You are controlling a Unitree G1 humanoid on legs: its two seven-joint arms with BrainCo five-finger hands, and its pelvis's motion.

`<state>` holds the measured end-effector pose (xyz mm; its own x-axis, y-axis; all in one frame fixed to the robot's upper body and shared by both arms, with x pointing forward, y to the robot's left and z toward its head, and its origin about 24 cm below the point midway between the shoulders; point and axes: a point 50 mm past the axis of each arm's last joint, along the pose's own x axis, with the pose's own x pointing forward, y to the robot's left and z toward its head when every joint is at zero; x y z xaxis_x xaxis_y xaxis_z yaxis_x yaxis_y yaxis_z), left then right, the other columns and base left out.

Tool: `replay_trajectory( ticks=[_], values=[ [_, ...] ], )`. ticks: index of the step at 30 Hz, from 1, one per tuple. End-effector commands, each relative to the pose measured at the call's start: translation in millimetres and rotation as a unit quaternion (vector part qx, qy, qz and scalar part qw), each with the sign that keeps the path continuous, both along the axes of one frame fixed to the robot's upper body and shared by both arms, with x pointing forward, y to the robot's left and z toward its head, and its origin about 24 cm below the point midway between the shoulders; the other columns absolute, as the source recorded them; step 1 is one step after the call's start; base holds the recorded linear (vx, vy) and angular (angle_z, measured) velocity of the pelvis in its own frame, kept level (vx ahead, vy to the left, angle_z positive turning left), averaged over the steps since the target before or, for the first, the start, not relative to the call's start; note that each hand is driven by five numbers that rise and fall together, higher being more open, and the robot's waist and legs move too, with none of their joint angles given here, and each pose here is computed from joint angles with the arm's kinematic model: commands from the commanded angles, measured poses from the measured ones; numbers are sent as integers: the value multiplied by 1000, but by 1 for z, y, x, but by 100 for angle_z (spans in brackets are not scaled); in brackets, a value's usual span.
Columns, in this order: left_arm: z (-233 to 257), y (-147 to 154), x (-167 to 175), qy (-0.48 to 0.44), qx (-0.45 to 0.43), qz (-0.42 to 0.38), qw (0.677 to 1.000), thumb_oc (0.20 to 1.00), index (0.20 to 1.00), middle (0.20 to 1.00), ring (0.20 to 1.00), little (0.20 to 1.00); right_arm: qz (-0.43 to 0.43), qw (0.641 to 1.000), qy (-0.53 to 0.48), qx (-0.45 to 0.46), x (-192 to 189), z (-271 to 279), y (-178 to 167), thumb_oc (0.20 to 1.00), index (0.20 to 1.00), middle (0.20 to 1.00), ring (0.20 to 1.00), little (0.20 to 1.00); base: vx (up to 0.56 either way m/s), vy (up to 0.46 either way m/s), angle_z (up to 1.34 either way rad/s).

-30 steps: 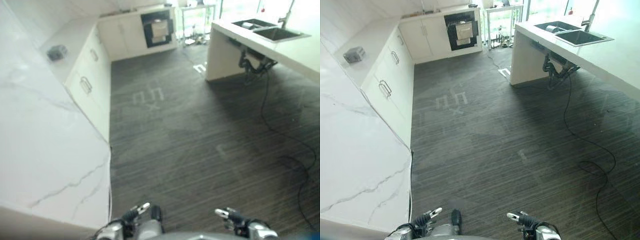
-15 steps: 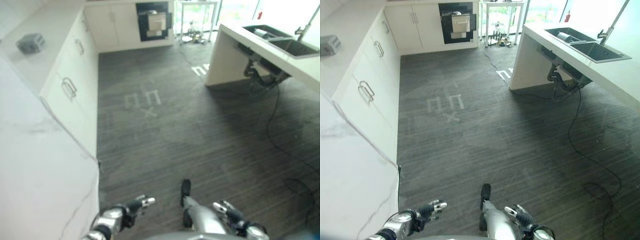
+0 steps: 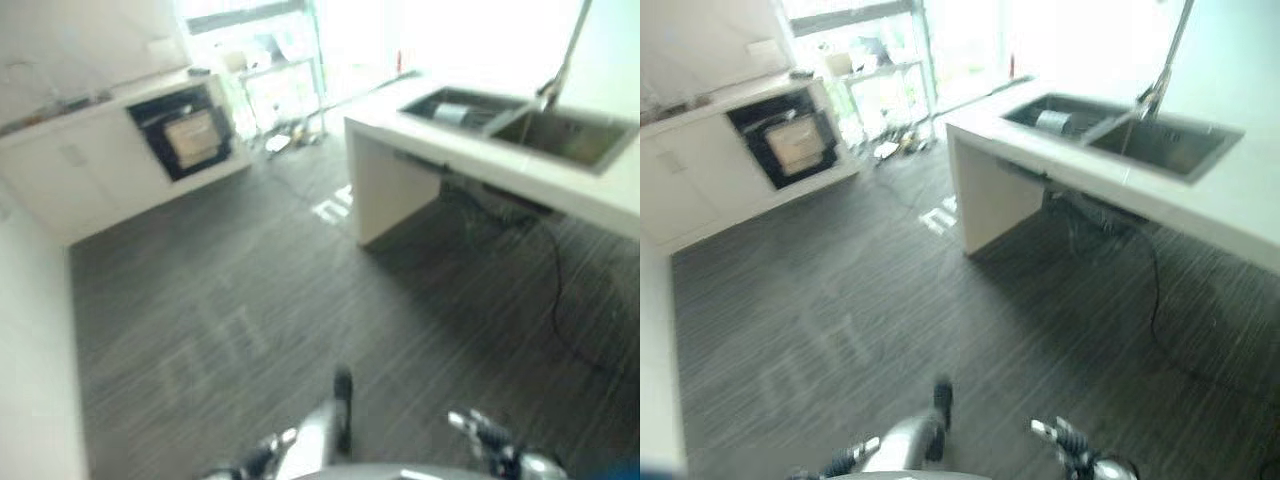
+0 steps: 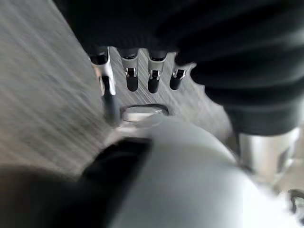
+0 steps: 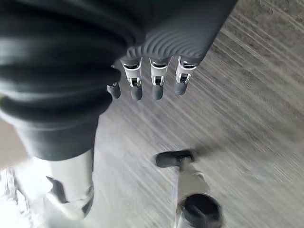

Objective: Place the dishes in the dishwasher.

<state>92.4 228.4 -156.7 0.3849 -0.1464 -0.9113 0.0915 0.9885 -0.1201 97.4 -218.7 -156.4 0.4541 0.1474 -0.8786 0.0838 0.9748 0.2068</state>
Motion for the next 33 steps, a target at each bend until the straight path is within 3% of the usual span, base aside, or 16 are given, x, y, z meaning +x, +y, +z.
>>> replay_trajectory(
  ticks=[1, 10, 24, 33],
  values=[
    [9, -19, 34, -68, -31, -36, 997, 1000, 1000, 1000, 1000, 1000, 11, 995, -103, 15, 60, 22, 7, 1000, 1000, 1000, 1000, 1000, 389, 289, -35],
    [21, -13, 61, -90, -5, -52, 995, 1000, 1000, 1000, 1000, 1000, 8, 991, -130, 23, 59, 25, 16, 1000, 1000, 1000, 1000, 1000, 255, 202, 36],
    [9, -19, 40, -65, 12, -36, 997, 1000, 1000, 1000, 1000, 1000, 33, 989, -142, 28, 68, 28, 17, 1000, 1000, 1000, 1000, 1000, 108, -205, -17],
    [7, -31, 43, -69, 15, -68, 995, 1000, 1000, 1000, 1000, 1000, 10, 992, -123, -11, 68, 25, 0, 1000, 1000, 1000, 1000, 1000, 240, 130, -44]
  ],
)
